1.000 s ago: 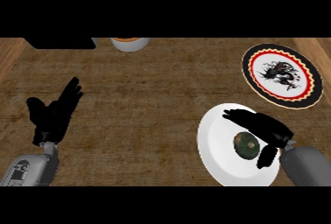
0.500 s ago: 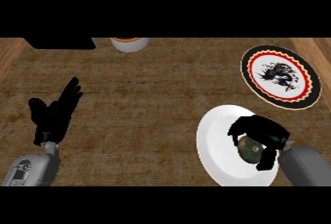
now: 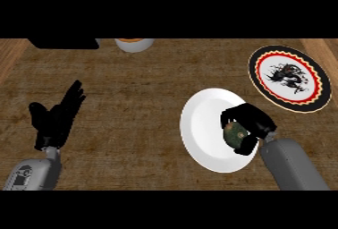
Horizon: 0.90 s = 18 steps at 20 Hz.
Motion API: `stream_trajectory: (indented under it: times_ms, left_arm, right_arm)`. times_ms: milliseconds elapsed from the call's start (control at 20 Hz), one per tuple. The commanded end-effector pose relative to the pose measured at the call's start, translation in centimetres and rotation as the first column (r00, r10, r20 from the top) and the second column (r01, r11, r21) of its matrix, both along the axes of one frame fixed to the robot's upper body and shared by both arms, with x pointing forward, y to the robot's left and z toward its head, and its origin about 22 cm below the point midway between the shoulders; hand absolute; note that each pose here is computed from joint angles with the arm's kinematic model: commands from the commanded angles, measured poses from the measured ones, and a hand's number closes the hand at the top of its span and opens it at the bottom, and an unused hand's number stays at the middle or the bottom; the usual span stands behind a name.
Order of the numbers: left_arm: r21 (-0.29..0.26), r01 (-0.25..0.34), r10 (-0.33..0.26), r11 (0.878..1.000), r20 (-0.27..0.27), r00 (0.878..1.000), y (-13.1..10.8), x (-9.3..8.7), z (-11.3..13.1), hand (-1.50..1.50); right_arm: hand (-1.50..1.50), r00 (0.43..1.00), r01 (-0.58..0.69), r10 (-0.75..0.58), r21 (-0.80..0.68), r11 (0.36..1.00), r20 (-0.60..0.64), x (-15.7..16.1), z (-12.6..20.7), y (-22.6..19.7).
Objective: Pick the squash from the plate and place it in the plate
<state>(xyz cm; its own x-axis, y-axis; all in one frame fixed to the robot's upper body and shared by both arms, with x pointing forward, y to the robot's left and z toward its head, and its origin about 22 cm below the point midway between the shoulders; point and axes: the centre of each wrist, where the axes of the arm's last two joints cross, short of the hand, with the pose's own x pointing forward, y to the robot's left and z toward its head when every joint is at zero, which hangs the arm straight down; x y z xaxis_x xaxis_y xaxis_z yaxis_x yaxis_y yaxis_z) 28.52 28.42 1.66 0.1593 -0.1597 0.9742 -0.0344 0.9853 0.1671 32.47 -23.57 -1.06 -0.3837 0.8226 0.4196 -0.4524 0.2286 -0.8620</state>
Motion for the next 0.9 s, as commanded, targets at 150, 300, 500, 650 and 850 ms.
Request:
stream_trajectory:
  times_ms: [150, 300, 500, 650, 850]
  left_arm:
    - [0.022, 0.025, -0.025, 0.999, 0.011, 1.000, 0.0, 0.7, 0.7, 0.00]
    - [0.008, 0.016, -0.016, 1.000, -0.001, 1.000, -0.9, 0.4, 0.5, 0.00]
    - [0.013, 0.017, -0.017, 1.000, 0.002, 1.000, 0.2, -0.1, 0.8, 0.00]
    - [0.003, 0.009, -0.009, 1.000, 0.000, 1.000, -0.4, 1.0, 1.6, 0.00]
    - [0.017, 0.005, -0.005, 1.000, -0.005, 1.000, -0.1, 0.4, 1.1, 0.00]
  right_arm:
    - [1.50, 0.859, 0.486, -0.490, 0.063, 0.871, 0.147, 6.1, 6.0, 6.5]
    - [1.50, 0.739, 0.551, -0.587, 0.204, 0.809, 0.329, 6.5, 8.3, 8.0]
    - [1.50, 0.529, 0.633, -0.672, 0.287, 0.719, 0.518, 7.2, 10.0, 7.5]
    - [1.50, 0.407, 0.695, -0.729, 0.331, 0.638, 0.550, 8.7, 10.8, 7.9]
    - [1.50, 0.344, 0.732, -0.825, 0.422, 0.535, 0.449, 9.6, 11.1, 7.3]
